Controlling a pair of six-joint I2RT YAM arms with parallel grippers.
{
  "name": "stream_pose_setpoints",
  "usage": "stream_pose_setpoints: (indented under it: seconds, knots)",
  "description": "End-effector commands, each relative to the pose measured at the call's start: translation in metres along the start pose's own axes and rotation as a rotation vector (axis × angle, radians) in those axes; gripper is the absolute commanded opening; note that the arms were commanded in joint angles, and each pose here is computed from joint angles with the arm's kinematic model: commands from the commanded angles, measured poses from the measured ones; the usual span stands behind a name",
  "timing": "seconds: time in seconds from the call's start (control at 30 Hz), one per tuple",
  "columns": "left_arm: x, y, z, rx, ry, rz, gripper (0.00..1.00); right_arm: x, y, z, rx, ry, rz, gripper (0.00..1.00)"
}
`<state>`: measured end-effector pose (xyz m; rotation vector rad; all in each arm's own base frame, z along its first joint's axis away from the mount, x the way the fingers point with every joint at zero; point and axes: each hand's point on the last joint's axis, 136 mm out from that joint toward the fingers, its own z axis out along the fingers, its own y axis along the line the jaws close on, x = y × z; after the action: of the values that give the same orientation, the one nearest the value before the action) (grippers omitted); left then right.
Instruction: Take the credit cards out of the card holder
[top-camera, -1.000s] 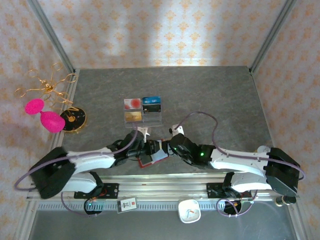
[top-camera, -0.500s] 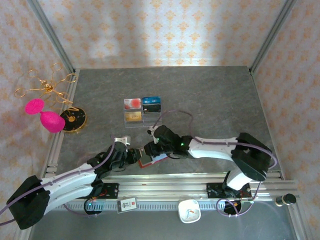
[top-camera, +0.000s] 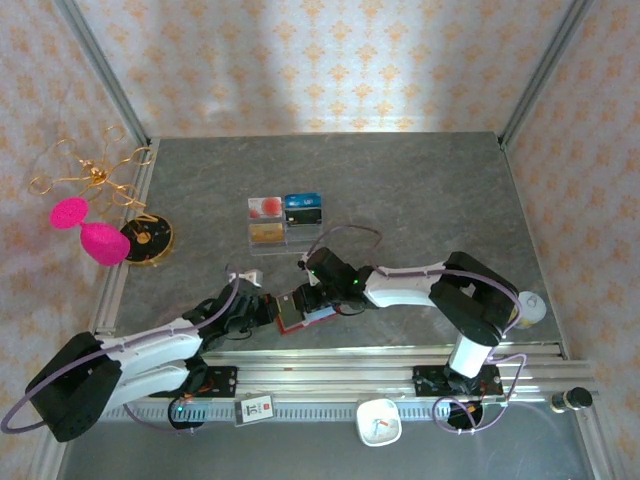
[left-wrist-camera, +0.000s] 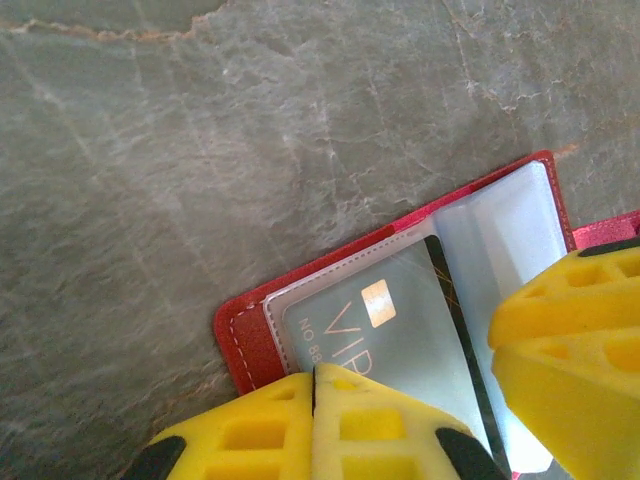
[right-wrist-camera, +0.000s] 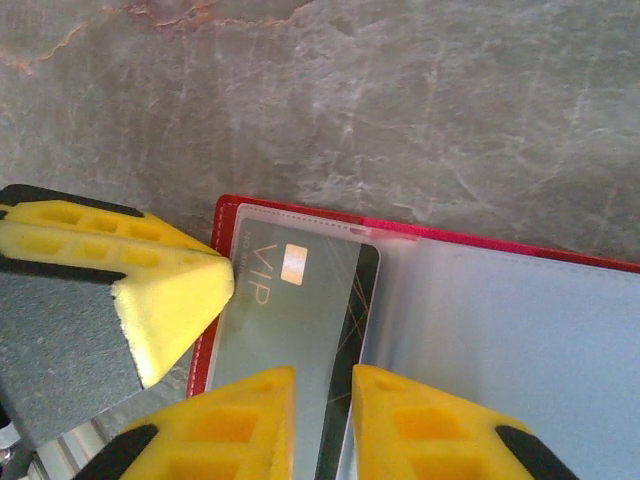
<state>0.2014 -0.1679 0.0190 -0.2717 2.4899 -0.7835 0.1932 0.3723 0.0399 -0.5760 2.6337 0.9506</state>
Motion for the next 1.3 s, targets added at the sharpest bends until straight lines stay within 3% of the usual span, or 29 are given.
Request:
stream_pose_setpoints:
  seconds: [0.0, 0.23, 0.43, 0.73, 1.13, 1.27]
  knots:
    - [-0.004, 0.000, 0.003, -0.009, -0.003, 0.031, 0.05, 0.007, -0.010, 0.006, 0.027, 0.014, 0.028, 0.22]
    - [-0.003, -0.003, 0.006, 0.000, 0.008, 0.040, 0.02, 0.013, -0.010, 0.010, 0.013, 0.039, 0.040, 0.20]
    - [-0.002, -0.004, 0.009, 0.005, 0.017, 0.042, 0.00, 0.010, -0.007, 0.005, -0.001, 0.012, 0.054, 0.00]
    - [-0.007, -0.008, 0.007, 0.012, 0.003, 0.050, 0.00, 0.011, -0.026, -0.020, 0.074, -0.087, 0.129, 0.00]
    - [-0.014, -0.049, -0.002, 0.100, -0.011, 0.105, 0.00, 0.017, -0.030, -0.022, 0.075, -0.087, 0.134, 0.00]
    - [-0.001, -0.043, 0.008, 0.075, 0.037, 0.115, 0.00, 0.017, -0.028, -0.021, 0.062, -0.087, 0.132, 0.12]
